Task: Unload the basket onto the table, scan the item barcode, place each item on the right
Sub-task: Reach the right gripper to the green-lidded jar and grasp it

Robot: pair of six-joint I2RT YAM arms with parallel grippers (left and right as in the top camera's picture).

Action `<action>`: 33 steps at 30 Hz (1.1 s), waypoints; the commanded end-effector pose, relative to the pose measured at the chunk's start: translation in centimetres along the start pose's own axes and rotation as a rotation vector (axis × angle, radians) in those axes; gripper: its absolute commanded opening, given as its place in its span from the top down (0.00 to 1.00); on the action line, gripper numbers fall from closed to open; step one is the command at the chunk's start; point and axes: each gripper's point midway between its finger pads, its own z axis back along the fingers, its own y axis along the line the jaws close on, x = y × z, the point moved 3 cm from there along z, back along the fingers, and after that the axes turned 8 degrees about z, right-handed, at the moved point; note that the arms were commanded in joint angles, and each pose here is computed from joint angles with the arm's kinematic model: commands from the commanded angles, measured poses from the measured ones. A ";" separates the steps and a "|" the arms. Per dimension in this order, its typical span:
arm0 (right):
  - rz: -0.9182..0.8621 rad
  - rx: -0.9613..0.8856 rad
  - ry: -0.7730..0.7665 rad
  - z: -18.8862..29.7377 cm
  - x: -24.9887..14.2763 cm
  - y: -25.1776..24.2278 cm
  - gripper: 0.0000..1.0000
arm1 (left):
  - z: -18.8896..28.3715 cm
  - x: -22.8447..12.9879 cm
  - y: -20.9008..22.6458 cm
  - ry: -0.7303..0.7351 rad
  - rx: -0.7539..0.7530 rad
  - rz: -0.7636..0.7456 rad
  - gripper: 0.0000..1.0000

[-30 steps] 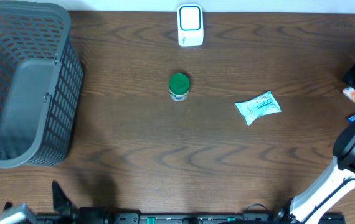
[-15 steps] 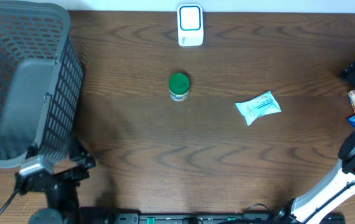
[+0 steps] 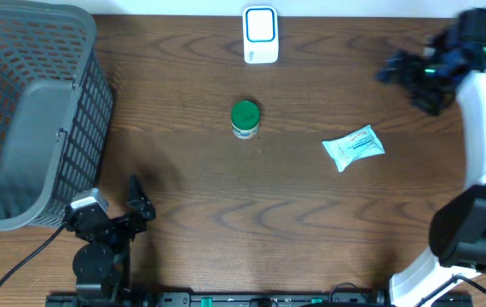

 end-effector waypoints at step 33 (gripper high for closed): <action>-0.409 -0.050 0.270 -11.5 -14.4 19.4 0.01 | -0.1 -7.8 0.2 0.315 -0.125 -0.249 0.02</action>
